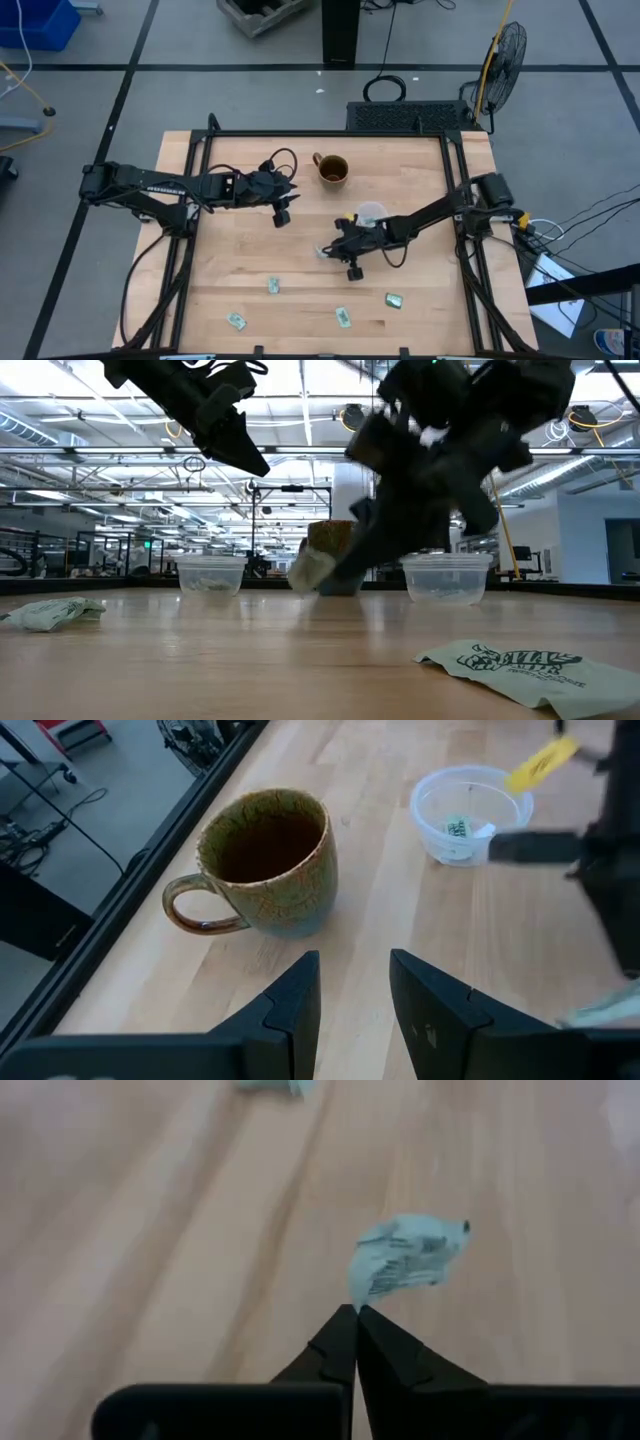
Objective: Pick and place Stevia / Truvia into bins
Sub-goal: Put the white stevia packet into the right round transparent container
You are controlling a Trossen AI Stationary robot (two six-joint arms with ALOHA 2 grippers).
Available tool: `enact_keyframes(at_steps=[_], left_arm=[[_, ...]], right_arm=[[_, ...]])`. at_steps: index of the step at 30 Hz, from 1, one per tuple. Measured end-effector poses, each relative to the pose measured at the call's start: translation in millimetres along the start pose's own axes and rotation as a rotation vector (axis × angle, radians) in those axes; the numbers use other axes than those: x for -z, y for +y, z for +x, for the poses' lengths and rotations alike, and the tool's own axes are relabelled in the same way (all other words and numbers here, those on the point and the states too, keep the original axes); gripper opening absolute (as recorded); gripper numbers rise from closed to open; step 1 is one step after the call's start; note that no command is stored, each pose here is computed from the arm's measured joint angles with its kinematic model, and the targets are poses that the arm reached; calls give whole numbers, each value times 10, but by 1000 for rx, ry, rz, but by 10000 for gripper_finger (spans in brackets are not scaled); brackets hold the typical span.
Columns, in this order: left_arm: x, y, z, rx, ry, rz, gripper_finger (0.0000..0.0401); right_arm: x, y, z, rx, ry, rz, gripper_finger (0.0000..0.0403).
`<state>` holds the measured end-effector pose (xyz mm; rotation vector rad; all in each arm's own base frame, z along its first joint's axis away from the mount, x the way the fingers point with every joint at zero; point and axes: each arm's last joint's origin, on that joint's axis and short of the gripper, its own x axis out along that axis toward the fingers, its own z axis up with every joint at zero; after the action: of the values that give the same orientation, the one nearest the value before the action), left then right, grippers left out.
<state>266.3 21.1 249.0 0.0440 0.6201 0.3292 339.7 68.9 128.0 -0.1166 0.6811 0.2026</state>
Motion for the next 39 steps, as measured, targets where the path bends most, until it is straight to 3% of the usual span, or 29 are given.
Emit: enact_keyframes(at_steps=[3,9,15,20,25,31,39], left_arm=[[0,0,0,0,0,0,129],[1,0,0,0,1,0,129],[6,0,0,0,6,2,129],[6,0,0,0,6,2,129],[6,0,0,0,6,1,129],[6,0,0,0,6,-3,129],[7,0,0,1,7,-2,129]], right_arm=[[-142,-2,-220,26,-19,-14,2],[-244,-72,-814,235,98,-16,1],[-115,-132,-1355,384,278,115,1],[38,-184,-1576,476,416,232,1],[72,-206,-1517,468,396,268,0],[223,-165,-1351,250,328,295,0],[413,-197,-1305,257,360,300,0]])
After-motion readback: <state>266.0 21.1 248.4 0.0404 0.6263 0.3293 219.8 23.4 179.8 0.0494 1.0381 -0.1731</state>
